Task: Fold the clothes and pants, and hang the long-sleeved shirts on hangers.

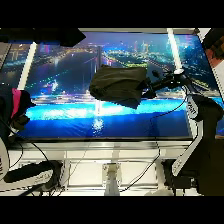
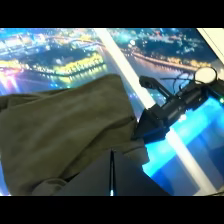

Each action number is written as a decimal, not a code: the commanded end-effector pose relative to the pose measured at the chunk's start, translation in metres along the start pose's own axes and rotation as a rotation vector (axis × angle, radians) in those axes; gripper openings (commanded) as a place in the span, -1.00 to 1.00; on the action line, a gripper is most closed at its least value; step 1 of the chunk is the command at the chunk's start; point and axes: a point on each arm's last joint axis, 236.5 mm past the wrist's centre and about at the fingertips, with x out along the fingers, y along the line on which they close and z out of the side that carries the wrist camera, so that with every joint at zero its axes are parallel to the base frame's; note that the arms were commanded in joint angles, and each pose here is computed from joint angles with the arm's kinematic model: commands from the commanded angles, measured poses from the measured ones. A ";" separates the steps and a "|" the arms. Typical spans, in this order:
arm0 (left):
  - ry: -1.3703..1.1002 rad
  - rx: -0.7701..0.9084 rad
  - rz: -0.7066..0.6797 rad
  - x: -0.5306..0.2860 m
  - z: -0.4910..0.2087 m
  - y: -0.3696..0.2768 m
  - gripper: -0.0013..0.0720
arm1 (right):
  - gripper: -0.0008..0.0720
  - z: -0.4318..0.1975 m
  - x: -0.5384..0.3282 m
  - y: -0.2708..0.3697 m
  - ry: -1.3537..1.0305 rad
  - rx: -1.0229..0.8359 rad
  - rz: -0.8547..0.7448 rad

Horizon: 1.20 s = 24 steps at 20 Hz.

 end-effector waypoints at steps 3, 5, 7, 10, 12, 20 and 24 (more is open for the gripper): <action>0.013 0.001 -0.003 0.001 -0.003 -0.001 -0.94 | 0.91 0.013 -0.031 -0.010 -0.038 -0.088 -0.108; 0.013 0.002 -0.004 0.001 -0.003 -0.001 -0.95 | 0.91 0.018 -0.039 -0.007 -0.059 -0.095 -0.123; 0.013 0.001 -0.004 0.001 -0.003 -0.001 -0.95 | 0.91 0.019 -0.037 -0.010 -0.056 -0.092 -0.128; 0.014 0.001 -0.004 0.001 -0.003 -0.001 -0.94 | 0.91 0.019 -0.032 -0.018 -0.042 -0.078 -0.128; 0.013 0.001 -0.004 0.001 -0.003 -0.001 -0.94 | 0.90 0.020 -0.029 -0.023 -0.034 -0.067 -0.125; 0.014 0.001 -0.004 0.001 -0.003 -0.001 -0.94 | 0.86 0.021 0.005 -0.017 0.004 -0.100 -0.115; 0.014 0.000 -0.004 0.001 -0.003 -0.001 -0.94 | 0.22 0.020 0.026 -0.007 0.020 -0.146 -0.131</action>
